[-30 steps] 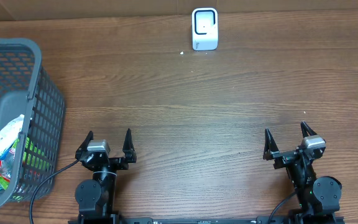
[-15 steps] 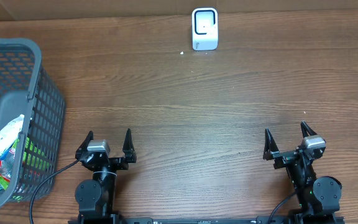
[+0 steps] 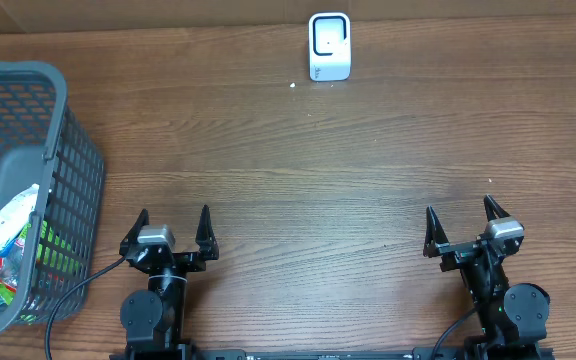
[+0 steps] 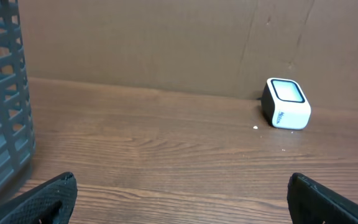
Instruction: Scan the item barcode
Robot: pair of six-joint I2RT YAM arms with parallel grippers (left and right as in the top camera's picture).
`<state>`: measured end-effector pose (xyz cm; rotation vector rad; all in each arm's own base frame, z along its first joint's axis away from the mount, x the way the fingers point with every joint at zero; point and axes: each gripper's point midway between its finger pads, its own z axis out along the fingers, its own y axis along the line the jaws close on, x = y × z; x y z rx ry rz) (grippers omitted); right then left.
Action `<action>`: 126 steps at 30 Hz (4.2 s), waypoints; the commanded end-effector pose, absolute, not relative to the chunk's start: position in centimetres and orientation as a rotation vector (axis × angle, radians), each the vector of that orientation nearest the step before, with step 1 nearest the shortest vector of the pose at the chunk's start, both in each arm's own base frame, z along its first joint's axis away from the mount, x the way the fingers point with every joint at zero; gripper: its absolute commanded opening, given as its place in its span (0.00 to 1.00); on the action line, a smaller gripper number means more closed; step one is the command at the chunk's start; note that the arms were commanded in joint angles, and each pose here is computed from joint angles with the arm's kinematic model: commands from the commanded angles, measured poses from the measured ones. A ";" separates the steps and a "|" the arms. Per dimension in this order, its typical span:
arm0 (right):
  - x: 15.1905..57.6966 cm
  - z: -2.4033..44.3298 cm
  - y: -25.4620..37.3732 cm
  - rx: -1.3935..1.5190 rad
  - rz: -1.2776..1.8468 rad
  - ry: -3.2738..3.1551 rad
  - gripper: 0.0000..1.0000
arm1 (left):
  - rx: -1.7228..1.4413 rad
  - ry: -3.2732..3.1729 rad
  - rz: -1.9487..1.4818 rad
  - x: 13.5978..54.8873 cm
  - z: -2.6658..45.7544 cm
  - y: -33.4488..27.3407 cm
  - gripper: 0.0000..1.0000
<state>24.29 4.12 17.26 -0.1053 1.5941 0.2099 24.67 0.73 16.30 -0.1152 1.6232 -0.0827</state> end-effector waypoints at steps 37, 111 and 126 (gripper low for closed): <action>24.3 17.1 4.1 -0.102 0.206 1.588 1.00 | -0.109 2.113 -0.052 26.4 43.7 0.7 1.00; 24.3 17.1 4.1 -0.102 0.206 1.588 1.00 | -1.943 2.338 0.142 17.0 7.6 26.8 1.00; 24.3 17.1 4.1 -0.102 0.206 1.588 1.00 | -1.864 2.343 0.282 17.4 4.2 26.9 0.98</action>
